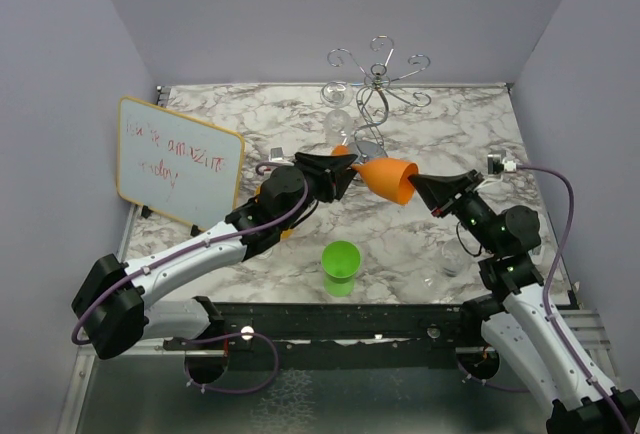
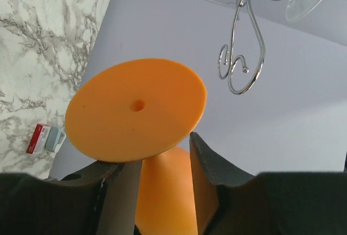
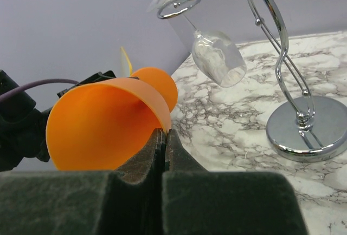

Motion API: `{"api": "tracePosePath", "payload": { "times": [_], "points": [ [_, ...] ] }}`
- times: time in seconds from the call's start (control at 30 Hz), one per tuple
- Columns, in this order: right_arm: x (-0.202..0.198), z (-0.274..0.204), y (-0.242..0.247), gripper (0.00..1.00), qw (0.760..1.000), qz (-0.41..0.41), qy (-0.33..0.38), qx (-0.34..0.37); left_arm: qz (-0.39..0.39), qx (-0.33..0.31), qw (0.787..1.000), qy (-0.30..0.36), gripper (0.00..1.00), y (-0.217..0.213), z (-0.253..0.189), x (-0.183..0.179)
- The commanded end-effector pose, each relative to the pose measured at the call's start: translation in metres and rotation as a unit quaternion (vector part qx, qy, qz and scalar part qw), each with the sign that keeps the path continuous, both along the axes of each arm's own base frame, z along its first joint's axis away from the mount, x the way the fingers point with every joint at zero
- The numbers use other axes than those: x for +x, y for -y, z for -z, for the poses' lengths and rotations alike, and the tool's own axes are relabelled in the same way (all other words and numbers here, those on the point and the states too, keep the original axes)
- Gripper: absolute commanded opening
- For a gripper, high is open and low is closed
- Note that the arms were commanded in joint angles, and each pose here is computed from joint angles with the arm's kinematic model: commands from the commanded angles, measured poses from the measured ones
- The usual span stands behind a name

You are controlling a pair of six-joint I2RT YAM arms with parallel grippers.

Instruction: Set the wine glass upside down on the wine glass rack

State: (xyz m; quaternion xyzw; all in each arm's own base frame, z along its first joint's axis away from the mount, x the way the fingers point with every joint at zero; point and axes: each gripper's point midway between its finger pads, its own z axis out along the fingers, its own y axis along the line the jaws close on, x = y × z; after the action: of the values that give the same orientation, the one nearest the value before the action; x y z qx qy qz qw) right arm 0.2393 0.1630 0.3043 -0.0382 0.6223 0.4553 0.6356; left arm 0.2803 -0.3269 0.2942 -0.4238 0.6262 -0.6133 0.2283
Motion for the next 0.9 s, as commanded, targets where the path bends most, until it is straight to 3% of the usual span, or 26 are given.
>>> {"api": "tracePosePath", "payload": {
  "times": [0.0, 0.13, 0.33, 0.5, 0.53, 0.73, 0.87],
  "points": [
    [-0.01, 0.007, -0.011, 0.01, 0.999, -0.042, 0.006, -0.013, -0.021, -0.024, 0.999, -0.021, 0.35, -0.002, 0.004, 0.005],
    [-0.015, 0.012, -0.019, 0.01, 0.997, -0.072, 0.009, -0.022, -0.021, -0.027, 0.999, -0.025, 0.24, 0.0, 0.008, 0.007],
    [-0.022, 0.011, -0.023, 0.01, 0.995, -0.094, 0.017, -0.026, -0.02, -0.021, 0.999, -0.035, 0.27, 0.003, 0.021, 0.008],
    [-0.022, 0.016, -0.024, 0.01, 0.995, -0.098, 0.004, -0.032, -0.016, -0.017, 0.999, -0.022, 0.01, 0.003, 0.021, 0.013],
    [-0.021, 0.016, -0.024, 0.02, 0.995, -0.095, -0.004, -0.032, -0.015, -0.015, 1.0, -0.016, 0.0, 0.003, 0.02, 0.013],
    [-0.023, 0.016, -0.019, 0.51, 0.995, -0.081, -0.049, -0.036, -0.013, 0.034, 0.999, 0.029, 0.0, -0.006, 0.024, 0.014],
    [-0.034, 0.016, -0.015, 0.67, 0.993, -0.083, -0.062, -0.062, -0.004, 0.075, 0.993, 0.089, 0.0, -0.018, 0.024, 0.012]
  ]
}}
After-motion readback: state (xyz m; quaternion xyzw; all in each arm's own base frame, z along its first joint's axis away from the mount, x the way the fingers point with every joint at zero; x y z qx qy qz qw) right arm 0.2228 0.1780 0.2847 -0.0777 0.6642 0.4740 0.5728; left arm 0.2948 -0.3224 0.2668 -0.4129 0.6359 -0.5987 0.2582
